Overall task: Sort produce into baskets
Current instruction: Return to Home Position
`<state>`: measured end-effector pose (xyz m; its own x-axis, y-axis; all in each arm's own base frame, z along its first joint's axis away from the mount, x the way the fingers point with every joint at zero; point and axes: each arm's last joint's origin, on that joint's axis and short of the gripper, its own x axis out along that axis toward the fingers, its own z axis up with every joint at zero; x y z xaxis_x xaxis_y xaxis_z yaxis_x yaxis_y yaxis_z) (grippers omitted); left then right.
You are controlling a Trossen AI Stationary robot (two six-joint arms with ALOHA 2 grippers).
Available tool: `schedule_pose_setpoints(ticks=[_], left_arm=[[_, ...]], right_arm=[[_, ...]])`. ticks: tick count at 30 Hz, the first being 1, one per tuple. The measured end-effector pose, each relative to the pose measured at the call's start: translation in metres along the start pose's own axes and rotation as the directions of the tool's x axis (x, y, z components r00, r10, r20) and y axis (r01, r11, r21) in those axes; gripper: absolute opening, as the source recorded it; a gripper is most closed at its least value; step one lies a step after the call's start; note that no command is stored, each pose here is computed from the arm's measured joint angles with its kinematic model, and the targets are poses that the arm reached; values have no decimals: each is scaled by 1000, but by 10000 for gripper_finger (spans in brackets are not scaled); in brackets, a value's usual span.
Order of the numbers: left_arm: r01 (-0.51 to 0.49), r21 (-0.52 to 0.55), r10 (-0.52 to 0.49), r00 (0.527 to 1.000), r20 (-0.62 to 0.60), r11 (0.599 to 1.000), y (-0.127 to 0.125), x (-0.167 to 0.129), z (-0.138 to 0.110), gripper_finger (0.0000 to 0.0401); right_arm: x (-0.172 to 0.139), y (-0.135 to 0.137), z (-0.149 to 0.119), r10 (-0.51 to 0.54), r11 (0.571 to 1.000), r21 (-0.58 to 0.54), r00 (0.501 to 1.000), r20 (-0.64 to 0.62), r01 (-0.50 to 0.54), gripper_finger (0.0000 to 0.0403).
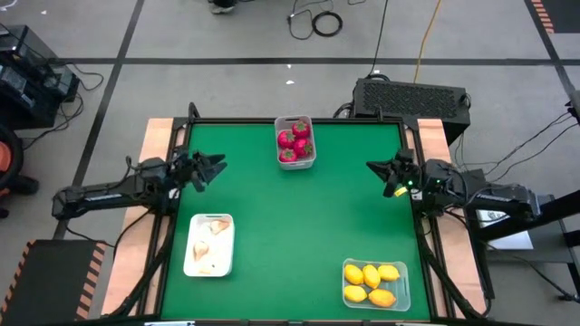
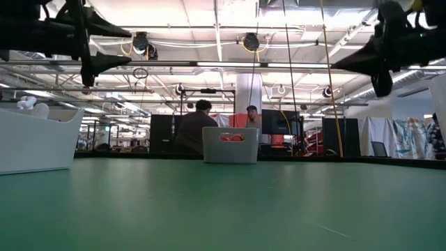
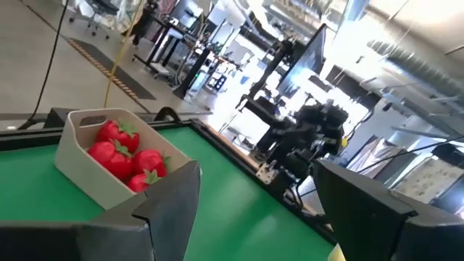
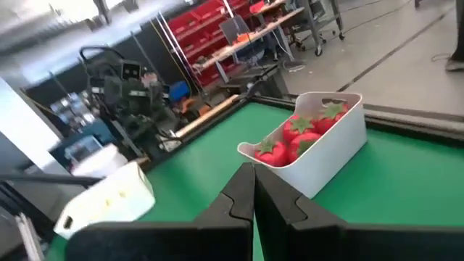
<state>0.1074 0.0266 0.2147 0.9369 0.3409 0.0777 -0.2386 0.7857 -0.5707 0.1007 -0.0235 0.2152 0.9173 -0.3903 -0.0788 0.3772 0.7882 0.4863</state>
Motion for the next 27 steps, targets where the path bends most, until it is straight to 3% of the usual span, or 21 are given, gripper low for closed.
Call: schedule_pose_setpoints(ticks=[8, 20, 24, 27], left_arm=[[22, -54, -21, 999, 29, 998, 7, 1, -9, 274], [32, -51, -32, 999, -3, 998, 7, 1, -11, 273], [29, -50, -29, 1000, -2, 998, 8, 1, -11, 273], [22, -44, -22, 1000, -1, 999, 8, 1, -11, 273]], right_arm=[[3, -16, -28, 15, 993, 116, 1000, 26, -18, 0], [5, -26, -43, -58, 988, 149, 997, 56, 49, 0], [5, -26, -44, -57, 989, 143, 997, 54, 49, 0], [5, -27, -44, -61, 997, 46, 997, 52, 58, 0]])
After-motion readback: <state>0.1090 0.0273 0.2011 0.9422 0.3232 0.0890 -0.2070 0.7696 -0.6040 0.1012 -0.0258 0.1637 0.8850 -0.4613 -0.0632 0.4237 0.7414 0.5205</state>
